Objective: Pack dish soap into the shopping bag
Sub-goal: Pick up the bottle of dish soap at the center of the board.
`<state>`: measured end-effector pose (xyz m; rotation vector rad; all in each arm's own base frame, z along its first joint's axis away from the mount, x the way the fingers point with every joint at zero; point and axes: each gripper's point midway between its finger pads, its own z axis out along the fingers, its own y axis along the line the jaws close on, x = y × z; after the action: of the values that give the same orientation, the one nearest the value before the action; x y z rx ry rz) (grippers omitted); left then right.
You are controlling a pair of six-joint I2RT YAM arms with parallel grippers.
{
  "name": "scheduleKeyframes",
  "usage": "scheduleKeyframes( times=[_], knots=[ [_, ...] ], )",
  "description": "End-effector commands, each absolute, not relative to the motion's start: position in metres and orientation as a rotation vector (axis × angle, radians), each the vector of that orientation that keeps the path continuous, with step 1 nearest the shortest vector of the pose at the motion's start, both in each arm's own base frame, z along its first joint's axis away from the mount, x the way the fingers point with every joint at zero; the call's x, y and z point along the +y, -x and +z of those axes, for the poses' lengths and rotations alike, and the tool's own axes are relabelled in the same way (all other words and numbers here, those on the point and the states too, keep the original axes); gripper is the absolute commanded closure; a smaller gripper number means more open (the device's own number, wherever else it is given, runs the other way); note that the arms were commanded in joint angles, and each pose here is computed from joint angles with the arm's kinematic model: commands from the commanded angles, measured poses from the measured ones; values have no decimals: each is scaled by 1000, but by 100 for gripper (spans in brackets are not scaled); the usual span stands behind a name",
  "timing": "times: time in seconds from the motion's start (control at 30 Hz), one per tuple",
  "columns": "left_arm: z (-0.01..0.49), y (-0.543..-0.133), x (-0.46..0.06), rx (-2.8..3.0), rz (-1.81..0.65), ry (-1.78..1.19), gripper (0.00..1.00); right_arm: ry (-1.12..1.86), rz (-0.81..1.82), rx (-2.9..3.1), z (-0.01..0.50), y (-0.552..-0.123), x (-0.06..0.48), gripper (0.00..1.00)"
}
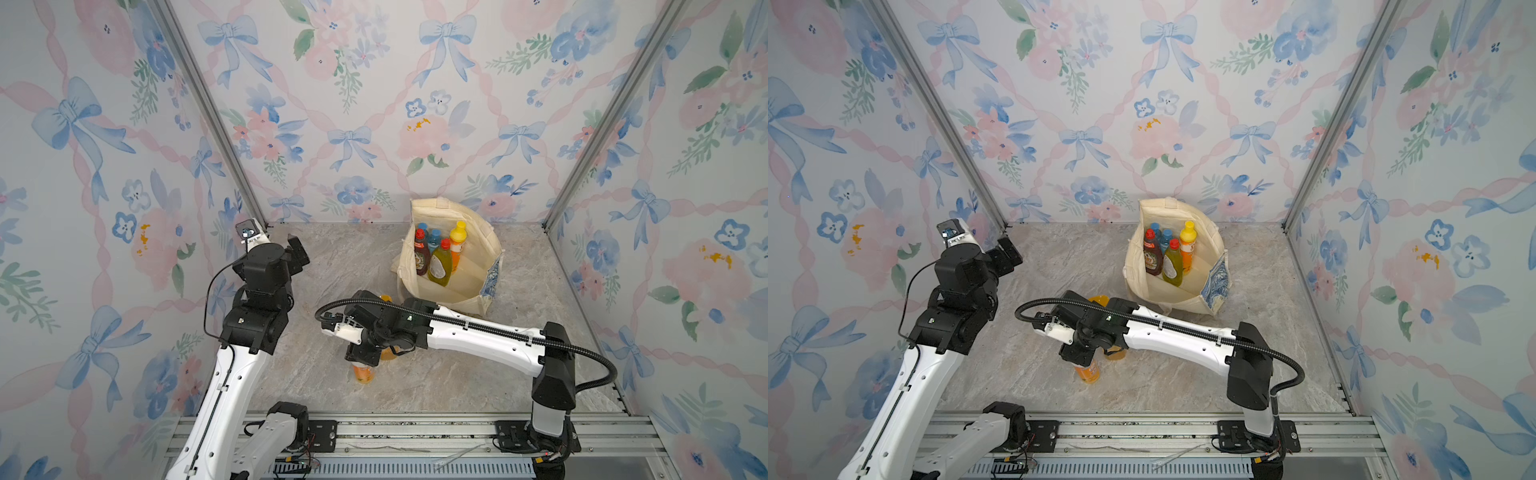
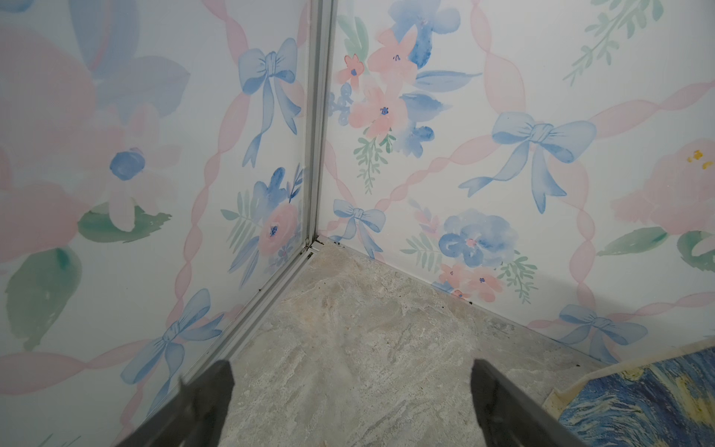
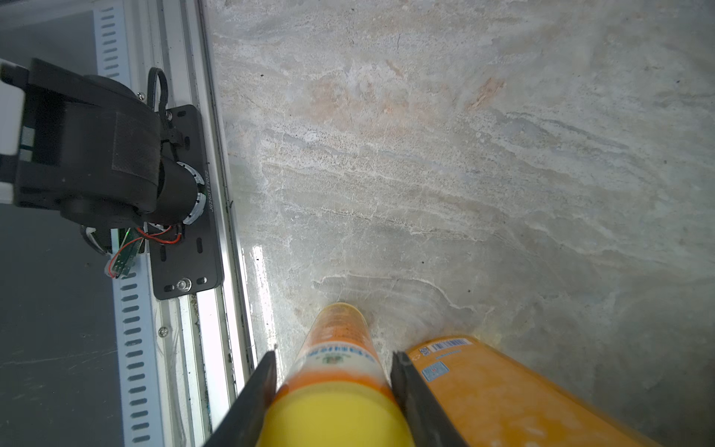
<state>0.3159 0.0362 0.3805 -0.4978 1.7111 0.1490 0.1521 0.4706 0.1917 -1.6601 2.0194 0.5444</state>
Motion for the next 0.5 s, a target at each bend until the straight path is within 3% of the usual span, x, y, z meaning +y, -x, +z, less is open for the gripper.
scheduleKeyframes(
  times=[0.0, 0.1, 0.47],
  knots=[
    [389, -315, 37, 1699, 144, 494, 2, 1719, 515, 2075, 183, -143, 460, 92],
    [390, -315, 37, 1698, 143, 493, 2, 1702, 538, 2048, 196, -143, 462, 100],
    [393, -321, 33, 1708, 139, 470, 2, 1581, 684, 1930, 278, -138, 463, 100]
  ],
)
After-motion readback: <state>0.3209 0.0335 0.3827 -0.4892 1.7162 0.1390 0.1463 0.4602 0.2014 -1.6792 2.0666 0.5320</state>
